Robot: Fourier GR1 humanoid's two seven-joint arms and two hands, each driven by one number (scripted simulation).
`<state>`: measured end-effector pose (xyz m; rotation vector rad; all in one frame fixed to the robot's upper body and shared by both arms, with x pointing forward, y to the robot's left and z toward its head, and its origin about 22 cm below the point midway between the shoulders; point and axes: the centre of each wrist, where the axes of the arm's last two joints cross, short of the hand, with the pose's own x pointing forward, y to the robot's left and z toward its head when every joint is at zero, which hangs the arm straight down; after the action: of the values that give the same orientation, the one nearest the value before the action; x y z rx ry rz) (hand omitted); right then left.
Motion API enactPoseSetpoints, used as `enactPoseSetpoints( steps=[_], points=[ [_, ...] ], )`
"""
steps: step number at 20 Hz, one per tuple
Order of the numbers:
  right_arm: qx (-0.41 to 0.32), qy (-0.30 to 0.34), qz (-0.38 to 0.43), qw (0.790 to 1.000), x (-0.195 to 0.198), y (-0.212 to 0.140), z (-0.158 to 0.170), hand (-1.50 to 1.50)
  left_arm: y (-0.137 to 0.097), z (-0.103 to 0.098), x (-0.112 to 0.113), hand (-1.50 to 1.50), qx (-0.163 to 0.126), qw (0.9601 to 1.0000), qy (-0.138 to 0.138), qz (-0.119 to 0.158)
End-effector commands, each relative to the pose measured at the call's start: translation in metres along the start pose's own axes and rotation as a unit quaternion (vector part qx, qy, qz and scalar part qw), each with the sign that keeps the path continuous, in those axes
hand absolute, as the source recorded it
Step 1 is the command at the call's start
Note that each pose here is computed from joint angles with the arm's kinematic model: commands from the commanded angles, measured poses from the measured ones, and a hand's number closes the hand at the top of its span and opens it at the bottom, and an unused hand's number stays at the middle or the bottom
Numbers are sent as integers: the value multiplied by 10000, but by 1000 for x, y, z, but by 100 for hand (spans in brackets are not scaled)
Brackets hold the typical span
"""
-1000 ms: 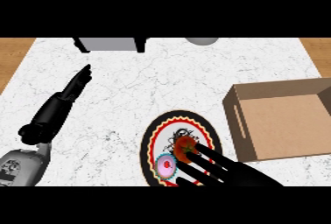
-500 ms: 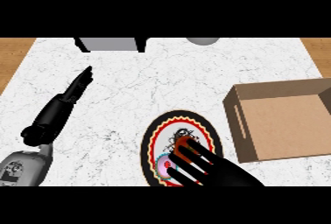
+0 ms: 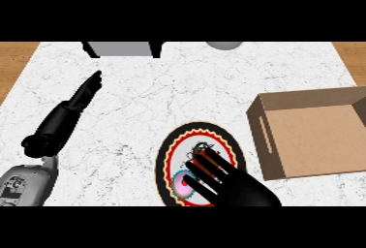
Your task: Pick the tomato from the plate and place it in the cardboard box
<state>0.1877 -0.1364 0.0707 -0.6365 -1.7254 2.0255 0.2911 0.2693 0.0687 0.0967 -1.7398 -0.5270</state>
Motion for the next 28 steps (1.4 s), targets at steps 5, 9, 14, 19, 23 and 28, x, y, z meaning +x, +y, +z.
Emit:
enactPoseSetpoints(
  steps=[5,9,14,19,23,28],
  points=[
    [58,52,106,9999,-9,31,-33,-150,-5,-8,-9,0,-86,9999,-118,-2],
    [229,-78,-52,9997,-3,12,-32,-150,-5,-4,-2,0,-10,10000,21,-10],
    [254,8,-18,9997,-13,31,-56,-150,-14,12,-7,0,27,9999,-68,-74],
    [210,342,169,9991,-20,45,-47,-150,-16,-8,0,0,13,9999,-99,-62],
    [330,252,40,9991,-18,50,-47,-150,3,0,-6,0,-7,10000,2,-32],
    [366,53,-11,9993,-30,69,-54,-150,-11,16,-7,0,9,10000,-40,-28]
  ],
)
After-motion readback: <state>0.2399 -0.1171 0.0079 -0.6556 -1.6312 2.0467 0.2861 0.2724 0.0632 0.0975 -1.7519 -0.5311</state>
